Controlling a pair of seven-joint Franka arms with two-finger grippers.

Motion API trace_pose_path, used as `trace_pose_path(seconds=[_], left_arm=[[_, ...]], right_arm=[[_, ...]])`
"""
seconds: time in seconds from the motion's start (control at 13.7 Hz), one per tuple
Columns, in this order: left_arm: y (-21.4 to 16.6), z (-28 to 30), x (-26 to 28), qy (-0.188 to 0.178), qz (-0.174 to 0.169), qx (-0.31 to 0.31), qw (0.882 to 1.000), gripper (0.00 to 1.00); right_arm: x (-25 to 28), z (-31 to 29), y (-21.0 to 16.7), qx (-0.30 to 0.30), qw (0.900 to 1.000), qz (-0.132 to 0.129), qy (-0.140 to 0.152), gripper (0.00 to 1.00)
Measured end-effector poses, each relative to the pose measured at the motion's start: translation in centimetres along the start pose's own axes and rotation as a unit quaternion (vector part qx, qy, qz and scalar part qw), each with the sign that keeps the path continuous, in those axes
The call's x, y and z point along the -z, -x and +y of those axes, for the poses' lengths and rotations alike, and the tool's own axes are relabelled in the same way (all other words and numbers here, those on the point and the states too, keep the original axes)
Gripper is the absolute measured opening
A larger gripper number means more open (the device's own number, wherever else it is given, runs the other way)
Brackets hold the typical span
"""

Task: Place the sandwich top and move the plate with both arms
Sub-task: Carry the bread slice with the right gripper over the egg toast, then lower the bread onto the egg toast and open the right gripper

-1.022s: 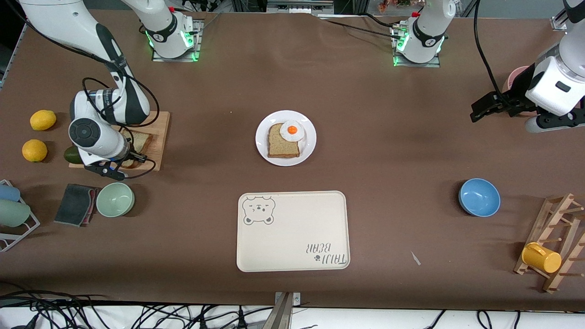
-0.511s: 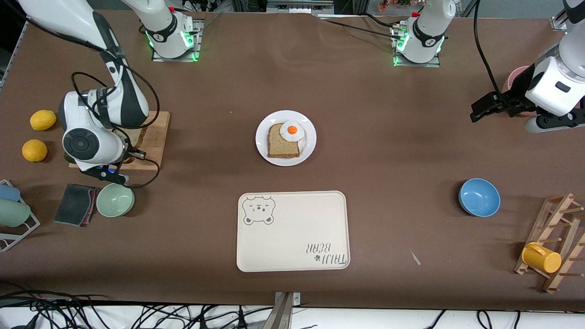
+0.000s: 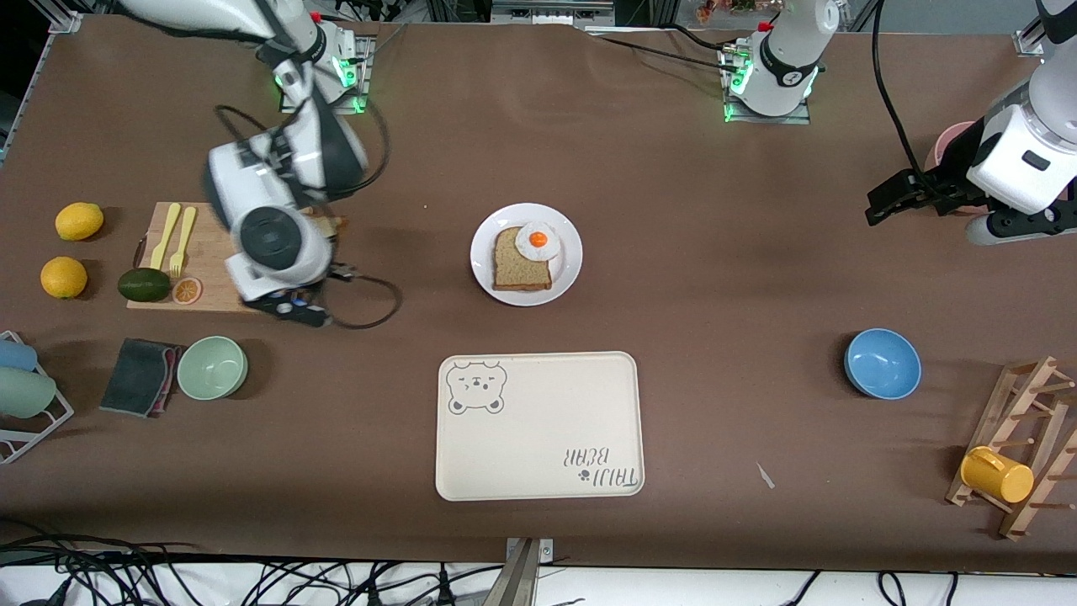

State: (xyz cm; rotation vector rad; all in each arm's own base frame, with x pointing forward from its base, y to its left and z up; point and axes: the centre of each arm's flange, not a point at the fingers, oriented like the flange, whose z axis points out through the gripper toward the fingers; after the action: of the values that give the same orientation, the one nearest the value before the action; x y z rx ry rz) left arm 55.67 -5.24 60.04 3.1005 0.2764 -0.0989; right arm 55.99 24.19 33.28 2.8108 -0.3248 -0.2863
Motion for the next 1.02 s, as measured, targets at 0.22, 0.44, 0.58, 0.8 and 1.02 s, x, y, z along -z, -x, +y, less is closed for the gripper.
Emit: trace_pose_path(seconds=[0.22,0.44,0.58,0.8,1.02], left_arm=[[0.0,0.0,0.0,0.000,0.000,0.000,1.000,1.00],[-0.2,0.0,-0.3,0.000,-0.003,0.000,1.000,1.00],[-0.3,-0.1,-0.5,0.000,-0.005,0.001,1.000,1.00],[-0.3,-0.1,-0.5,0.000,-0.005,0.001,1.000,1.00],[-0.3,-0.1,-0.5,0.000,-0.005,0.001,1.000,1.00]], right_arm=[[2.7,-8.6,6.0,0.002,1.000,0.018,-0.020,0.12],[3.9,-17.0,10.6,-0.012,0.999,0.029,-0.044,0.12],[3.6,-22.5,12.8,-0.022,0.996,0.051,-0.077,0.12],[1.4,-28.1,14.2,-0.017,0.989,0.073,-0.125,0.12],[-1.3,-30.2,15.6,-0.002,0.991,0.075,-0.112,0.12]])
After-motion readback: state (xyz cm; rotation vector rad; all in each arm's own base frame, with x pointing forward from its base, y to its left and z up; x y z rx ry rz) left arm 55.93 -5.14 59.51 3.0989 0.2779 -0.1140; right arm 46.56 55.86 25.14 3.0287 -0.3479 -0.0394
